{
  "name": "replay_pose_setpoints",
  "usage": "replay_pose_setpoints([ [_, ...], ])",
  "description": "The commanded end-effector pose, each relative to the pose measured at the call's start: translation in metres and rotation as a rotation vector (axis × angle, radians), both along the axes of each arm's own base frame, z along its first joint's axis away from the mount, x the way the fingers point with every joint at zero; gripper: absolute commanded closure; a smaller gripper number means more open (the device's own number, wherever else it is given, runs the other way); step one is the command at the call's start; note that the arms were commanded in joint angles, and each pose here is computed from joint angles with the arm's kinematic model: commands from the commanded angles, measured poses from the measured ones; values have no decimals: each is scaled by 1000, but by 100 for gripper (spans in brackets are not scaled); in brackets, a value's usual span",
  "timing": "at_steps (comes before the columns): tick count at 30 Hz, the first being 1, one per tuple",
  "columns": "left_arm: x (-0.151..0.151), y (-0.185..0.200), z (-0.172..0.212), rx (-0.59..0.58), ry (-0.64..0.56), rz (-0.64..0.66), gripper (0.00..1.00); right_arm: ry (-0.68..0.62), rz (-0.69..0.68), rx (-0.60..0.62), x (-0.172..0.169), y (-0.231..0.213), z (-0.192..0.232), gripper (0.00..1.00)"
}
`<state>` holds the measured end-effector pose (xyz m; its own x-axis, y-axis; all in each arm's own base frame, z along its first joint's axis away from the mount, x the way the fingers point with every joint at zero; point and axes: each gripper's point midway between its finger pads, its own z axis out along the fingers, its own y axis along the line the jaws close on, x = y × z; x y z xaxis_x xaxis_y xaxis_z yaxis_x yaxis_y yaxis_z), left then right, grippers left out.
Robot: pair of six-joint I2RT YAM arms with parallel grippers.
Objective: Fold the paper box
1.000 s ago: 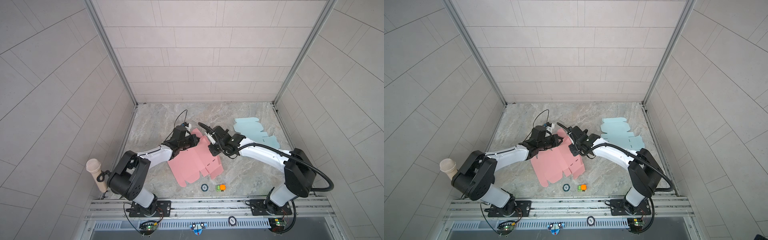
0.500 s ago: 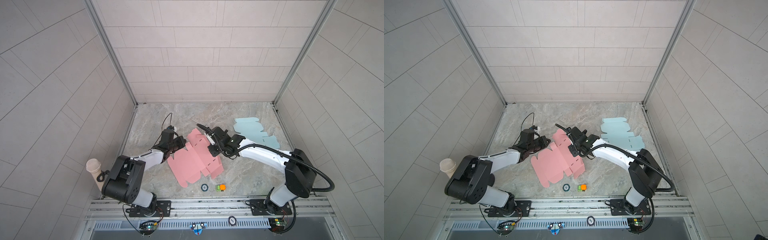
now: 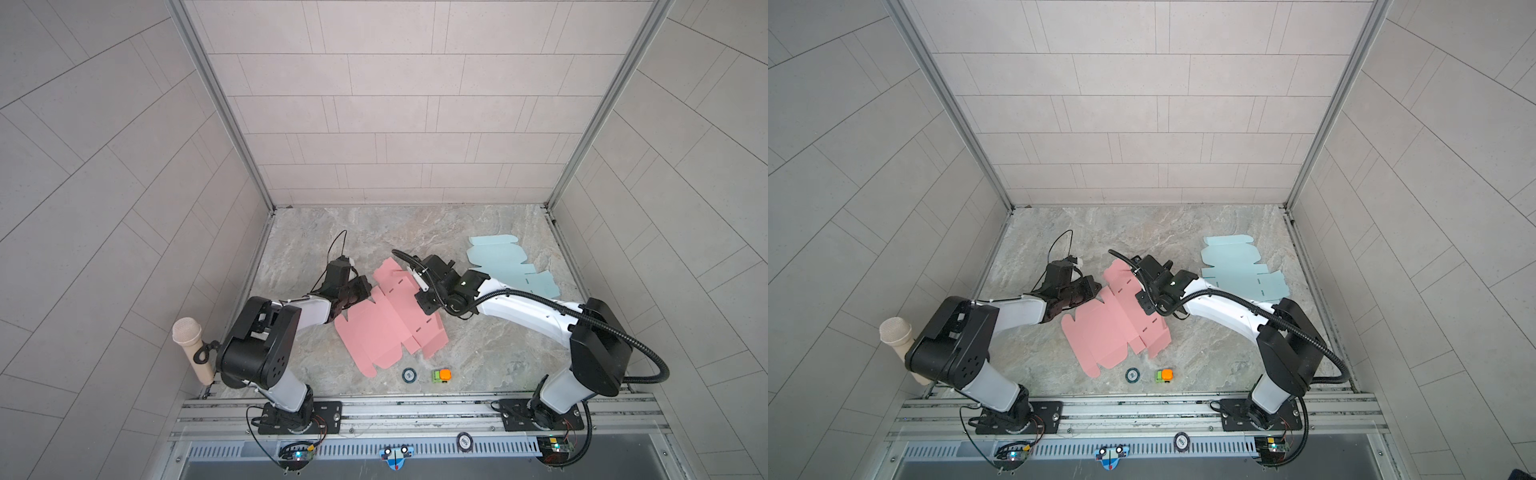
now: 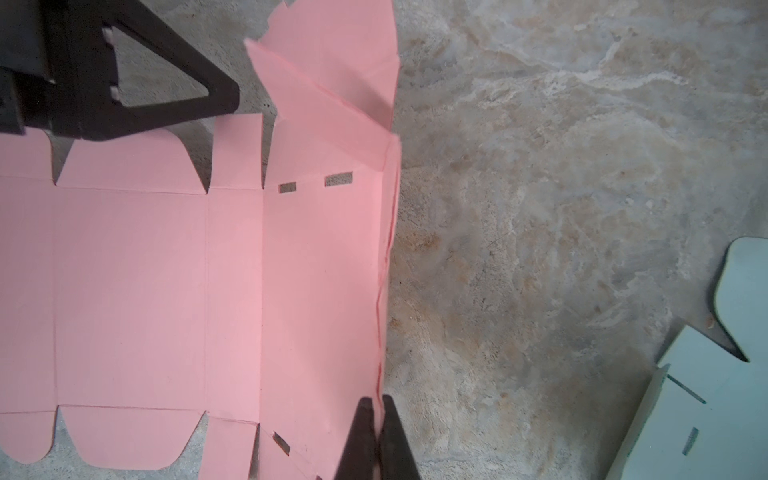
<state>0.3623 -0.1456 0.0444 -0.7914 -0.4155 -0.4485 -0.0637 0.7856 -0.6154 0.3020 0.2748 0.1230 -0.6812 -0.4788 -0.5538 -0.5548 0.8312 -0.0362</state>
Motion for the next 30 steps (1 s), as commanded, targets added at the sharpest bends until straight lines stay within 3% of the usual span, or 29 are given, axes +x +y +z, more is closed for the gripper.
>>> replay_pose_setpoints([
  [1,5,14,5,17,-34,15,100,-38,15,2,0,1,17,100],
  [16,-4,-16,0,-26,-31,-77,100,-47,26,0,-1,7,20,100],
  [30,-37,-38,11,-60,-53,-140,100,-77,32,-44,1,6,24,100],
])
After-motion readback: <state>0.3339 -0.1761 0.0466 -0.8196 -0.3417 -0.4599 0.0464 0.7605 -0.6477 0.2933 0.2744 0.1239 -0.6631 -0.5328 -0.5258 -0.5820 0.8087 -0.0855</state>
